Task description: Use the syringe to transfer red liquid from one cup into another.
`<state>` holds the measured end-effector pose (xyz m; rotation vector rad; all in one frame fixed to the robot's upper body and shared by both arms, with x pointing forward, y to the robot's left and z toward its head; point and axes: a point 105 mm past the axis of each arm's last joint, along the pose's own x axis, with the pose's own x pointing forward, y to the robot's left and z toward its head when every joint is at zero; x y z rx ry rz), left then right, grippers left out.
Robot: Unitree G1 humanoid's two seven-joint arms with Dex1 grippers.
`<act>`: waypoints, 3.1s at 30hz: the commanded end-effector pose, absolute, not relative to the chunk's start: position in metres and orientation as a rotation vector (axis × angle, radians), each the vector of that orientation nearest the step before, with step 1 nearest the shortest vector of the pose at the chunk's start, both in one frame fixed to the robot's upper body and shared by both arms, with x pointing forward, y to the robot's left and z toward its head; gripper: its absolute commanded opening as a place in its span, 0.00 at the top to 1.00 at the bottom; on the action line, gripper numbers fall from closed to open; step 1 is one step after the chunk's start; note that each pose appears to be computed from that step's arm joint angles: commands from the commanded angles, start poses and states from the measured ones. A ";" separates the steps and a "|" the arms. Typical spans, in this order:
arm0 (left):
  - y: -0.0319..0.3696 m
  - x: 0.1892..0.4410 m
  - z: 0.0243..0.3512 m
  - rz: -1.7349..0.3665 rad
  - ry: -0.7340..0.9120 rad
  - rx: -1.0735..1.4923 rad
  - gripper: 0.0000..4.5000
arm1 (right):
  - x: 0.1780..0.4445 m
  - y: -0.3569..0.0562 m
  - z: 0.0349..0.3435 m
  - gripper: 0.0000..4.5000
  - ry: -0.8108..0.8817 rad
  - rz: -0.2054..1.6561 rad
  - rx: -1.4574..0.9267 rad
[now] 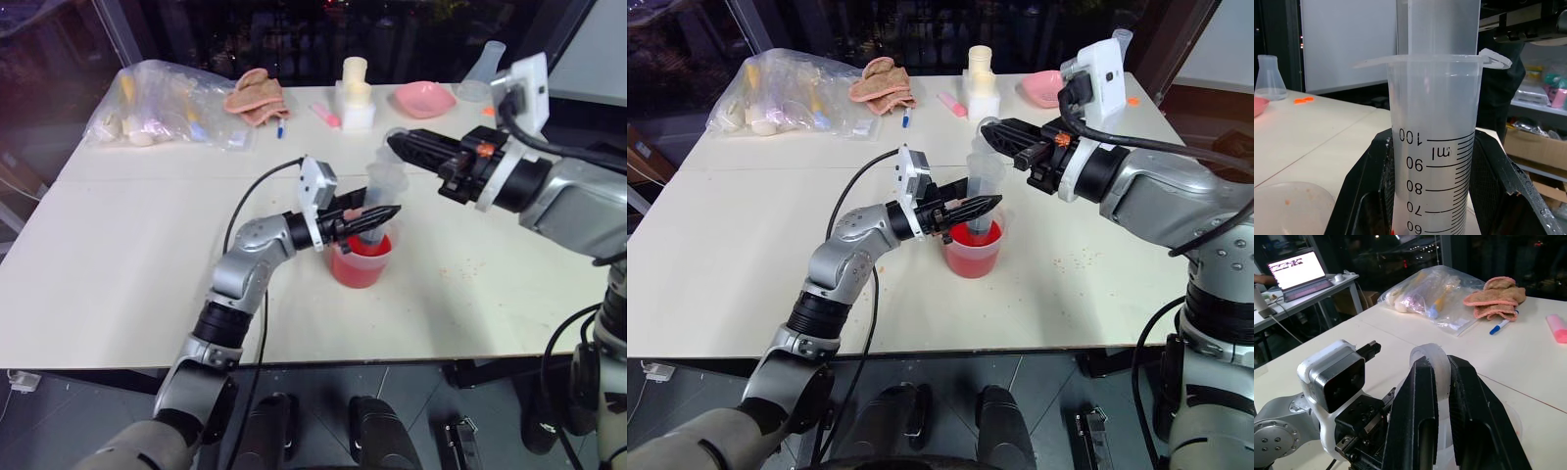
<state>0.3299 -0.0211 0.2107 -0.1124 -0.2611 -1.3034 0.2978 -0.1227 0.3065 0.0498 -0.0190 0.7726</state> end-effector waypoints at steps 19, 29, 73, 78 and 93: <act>-0.006 0.343 0.325 -1.159 -0.635 -0.170 0.67 | 0.268 -0.150 0.340 0.51 -0.160 0.783 0.055; -0.011 0.375 0.279 -1.080 -0.636 -0.017 0.67 | 0.286 -0.141 0.347 0.51 -0.220 0.738 0.042; -0.020 0.390 0.270 -1.058 -0.622 -0.054 0.67 | 0.345 -0.084 0.319 0.97 -0.118 0.676 -0.039; -0.019 0.391 0.279 -1.049 -0.643 -0.065 0.67 | 0.344 -0.076 0.308 0.97 -0.085 0.697 -0.045; -0.015 0.392 0.295 -1.029 -0.681 -0.078 0.67 | 0.343 -0.064 0.284 0.97 -0.008 0.720 -0.020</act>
